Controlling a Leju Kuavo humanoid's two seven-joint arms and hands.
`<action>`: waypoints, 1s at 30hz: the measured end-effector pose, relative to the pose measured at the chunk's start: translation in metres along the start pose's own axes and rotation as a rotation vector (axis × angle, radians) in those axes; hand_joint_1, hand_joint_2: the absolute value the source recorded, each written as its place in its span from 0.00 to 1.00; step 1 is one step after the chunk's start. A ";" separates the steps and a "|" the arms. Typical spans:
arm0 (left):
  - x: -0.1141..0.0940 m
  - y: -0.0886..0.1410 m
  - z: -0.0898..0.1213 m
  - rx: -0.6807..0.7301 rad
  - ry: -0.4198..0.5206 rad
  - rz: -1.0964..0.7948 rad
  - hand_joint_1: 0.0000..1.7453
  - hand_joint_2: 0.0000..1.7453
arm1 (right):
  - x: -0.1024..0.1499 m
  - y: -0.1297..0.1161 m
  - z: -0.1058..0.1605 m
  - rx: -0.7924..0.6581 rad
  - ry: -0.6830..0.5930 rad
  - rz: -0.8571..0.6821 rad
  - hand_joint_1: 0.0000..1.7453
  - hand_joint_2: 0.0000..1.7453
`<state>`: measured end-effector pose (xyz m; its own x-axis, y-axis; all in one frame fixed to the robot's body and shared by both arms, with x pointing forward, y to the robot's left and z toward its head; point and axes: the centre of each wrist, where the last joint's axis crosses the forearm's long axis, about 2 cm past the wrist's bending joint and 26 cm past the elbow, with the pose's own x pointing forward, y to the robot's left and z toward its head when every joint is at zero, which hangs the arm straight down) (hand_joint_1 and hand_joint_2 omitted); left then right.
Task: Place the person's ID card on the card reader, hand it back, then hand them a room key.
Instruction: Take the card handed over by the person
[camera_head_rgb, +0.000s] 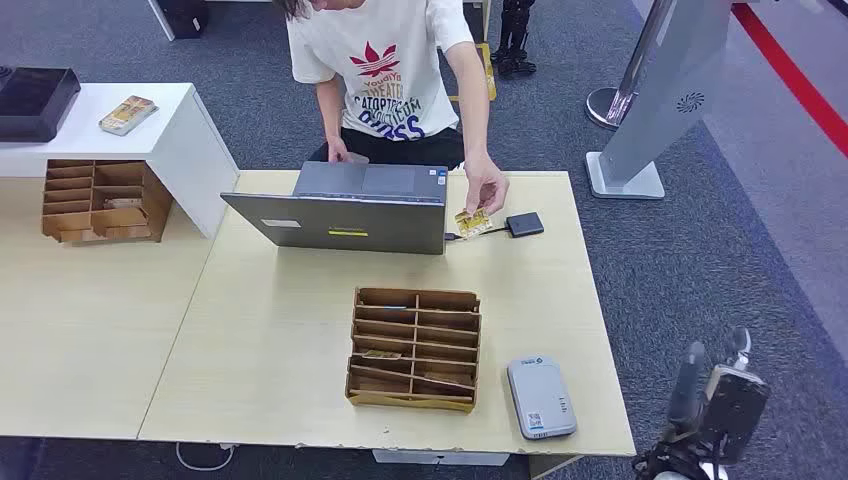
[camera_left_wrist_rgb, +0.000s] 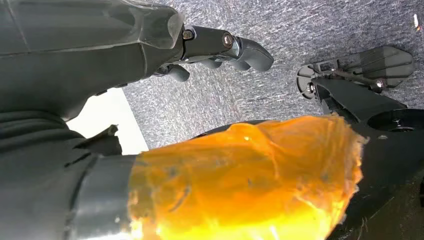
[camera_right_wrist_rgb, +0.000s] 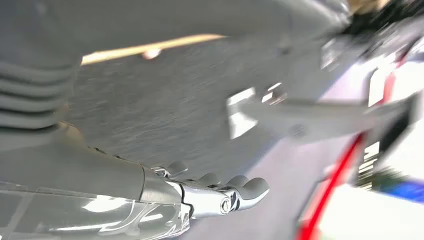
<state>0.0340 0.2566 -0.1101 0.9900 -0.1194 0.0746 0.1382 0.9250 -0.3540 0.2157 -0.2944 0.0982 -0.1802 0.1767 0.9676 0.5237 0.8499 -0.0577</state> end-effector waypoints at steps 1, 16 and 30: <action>0.000 0.000 0.000 0.000 0.002 -0.002 0.00 0.00 | 0.004 0.003 0.000 0.014 -0.020 0.004 0.00 1.00; 0.001 0.000 0.000 0.004 0.014 -0.024 0.00 0.00 | 0.054 0.046 0.003 0.242 -0.299 0.065 0.00 1.00; 0.003 0.000 0.000 0.009 0.029 -0.057 0.00 0.00 | 0.073 0.065 -0.011 0.315 -0.545 0.338 0.00 1.00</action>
<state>0.0373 0.2567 -0.1098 0.9810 -0.1822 0.0673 0.1942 0.9196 -0.3414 0.2459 -0.2320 0.1676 -0.4840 0.6090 0.6284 0.3741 0.7932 -0.4805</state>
